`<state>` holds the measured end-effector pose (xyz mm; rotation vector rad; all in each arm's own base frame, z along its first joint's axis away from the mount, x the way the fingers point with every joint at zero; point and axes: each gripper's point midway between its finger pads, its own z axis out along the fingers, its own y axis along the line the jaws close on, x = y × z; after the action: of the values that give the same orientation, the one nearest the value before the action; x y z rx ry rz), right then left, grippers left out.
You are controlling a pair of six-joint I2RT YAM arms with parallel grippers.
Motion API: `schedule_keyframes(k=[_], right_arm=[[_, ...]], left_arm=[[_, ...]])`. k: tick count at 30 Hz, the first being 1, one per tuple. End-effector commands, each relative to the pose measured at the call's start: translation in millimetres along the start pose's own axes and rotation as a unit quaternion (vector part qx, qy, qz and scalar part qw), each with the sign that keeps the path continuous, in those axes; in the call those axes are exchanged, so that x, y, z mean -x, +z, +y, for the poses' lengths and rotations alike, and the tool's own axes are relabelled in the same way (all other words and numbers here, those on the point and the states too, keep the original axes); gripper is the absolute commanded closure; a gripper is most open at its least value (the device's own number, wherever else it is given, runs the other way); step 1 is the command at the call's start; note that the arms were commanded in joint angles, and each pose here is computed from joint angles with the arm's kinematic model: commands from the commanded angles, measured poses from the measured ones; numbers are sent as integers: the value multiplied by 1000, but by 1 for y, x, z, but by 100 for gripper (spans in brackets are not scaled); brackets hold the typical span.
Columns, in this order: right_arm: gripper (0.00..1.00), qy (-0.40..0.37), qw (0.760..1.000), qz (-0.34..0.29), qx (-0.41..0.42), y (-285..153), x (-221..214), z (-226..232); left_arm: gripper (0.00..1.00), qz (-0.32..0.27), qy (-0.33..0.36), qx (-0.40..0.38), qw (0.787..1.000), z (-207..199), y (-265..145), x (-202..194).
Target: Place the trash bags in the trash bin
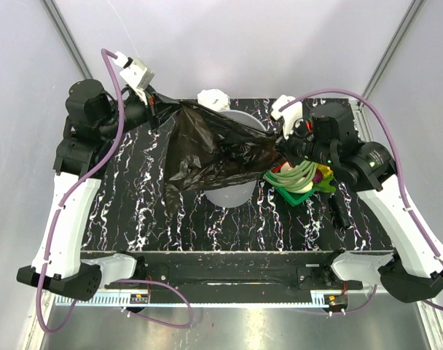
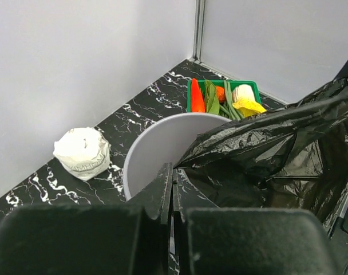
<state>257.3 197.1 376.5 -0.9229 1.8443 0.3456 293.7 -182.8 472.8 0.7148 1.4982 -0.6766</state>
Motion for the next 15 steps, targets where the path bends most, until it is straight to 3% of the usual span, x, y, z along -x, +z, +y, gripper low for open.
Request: schedule_keyframes(k=[1, 15], right_arm=[[100, -5, 1000, 25, 7, 11, -22, 2], [100, -6, 996, 74, -51, 46, -68, -16]], left_arm=[[100, -20, 25, 16, 999, -4, -12, 18], [100, 22, 7, 8, 1000, -3, -3, -32]])
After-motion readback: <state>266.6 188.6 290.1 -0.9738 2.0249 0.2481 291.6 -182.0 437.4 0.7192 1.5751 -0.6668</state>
